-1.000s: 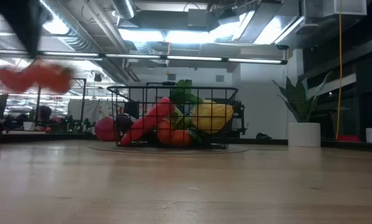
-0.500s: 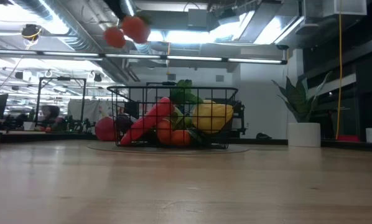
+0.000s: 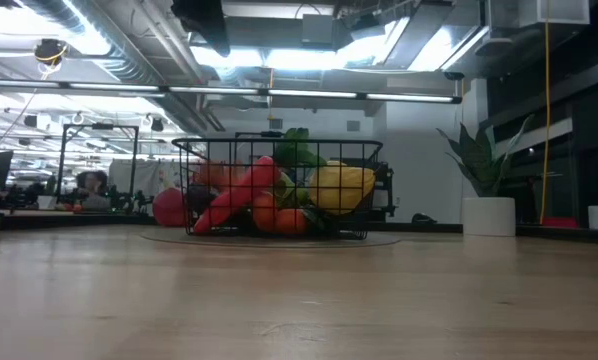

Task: Build produce basket
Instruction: Put the red pomegranate into the black wire basket

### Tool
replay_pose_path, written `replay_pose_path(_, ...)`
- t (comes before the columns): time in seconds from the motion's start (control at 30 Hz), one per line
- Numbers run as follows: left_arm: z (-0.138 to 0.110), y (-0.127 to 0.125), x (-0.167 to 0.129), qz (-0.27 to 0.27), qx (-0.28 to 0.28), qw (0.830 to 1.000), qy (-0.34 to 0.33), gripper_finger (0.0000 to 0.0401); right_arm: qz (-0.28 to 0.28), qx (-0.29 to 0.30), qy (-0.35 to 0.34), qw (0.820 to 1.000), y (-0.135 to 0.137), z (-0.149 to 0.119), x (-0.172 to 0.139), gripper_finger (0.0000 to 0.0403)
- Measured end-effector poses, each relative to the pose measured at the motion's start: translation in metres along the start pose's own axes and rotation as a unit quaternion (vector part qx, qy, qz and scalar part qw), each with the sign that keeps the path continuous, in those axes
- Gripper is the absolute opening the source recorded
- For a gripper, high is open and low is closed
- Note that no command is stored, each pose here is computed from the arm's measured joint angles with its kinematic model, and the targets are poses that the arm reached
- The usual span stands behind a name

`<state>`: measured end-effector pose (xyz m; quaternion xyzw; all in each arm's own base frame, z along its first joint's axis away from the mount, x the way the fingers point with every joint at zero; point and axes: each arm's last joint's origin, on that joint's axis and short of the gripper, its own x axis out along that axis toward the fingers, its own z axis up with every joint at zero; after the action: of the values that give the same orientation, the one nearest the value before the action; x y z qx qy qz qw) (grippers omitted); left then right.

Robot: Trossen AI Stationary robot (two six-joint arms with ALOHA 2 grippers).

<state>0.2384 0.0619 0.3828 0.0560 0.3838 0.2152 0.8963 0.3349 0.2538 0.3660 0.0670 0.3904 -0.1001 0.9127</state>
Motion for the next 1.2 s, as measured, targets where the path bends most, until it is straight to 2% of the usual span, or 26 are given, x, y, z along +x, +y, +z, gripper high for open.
replay_pose_path(0.2,0.002,0.003,0.001,0.008,0.004,1.0,-0.007,0.015,0.0,0.0,0.0,1.0,0.0,0.0,0.0,0.0124)
replay_pose_path(0.27,0.001,0.006,0.001,0.032,0.021,0.999,-0.001,0.0153,0.0,0.0,0.0,1.0,0.0,0.0,0.0,0.0124)
replay_pose_path(0.37,0.0,0.014,0.003,0.066,0.012,0.998,0.004,0.0152,0.0,0.0,0.0,1.0,0.0,0.0,0.0,0.0124)
replay_pose_path(0.47,-0.002,0.036,0.007,0.094,-0.034,0.995,0.007,0.0151,0.0,0.0,0.0,1.0,0.0,0.0,0.0,0.0124)
replay_pose_path(0.57,-0.01,0.068,0.013,0.1,-0.092,0.991,0.013,0.0153,0.0,0.0,0.0,1.0,0.0,0.0,0.0,0.0124)
replay_pose_path(0.73,-0.028,0.118,0.034,0.031,-0.155,0.987,0.023,0.015,0.0,-0.001,0.0,1.0,0.0,0.0,0.0,0.0124)
replay_pose_path(0.8,-0.033,0.137,0.046,0.016,-0.18,0.984,0.014,0.015,0.0,-0.002,0.0,1.0,0.0,0.0,0.0,0.0124)
replay_pose_path(0.93,-0.049,0.171,0.089,0.04,-0.231,0.972,0.034,0.015,-0.001,-0.003,0.001,1.0,0.0,0.0,0.0,0.0124)
replay_pose_path(1.1,-0.089,0.205,0.148,0.063,-0.286,0.95,0.113,0.015,-0.001,-0.004,0.001,1.0,0.0,0.0,0.0,0.0124)
replay_pose_path(1.2,-0.112,0.216,0.17,0.09,-0.301,0.935,0.166,0.0149,-0.001,-0.004,0.001,1.0,0.0,0.0,0.0,0.0124)
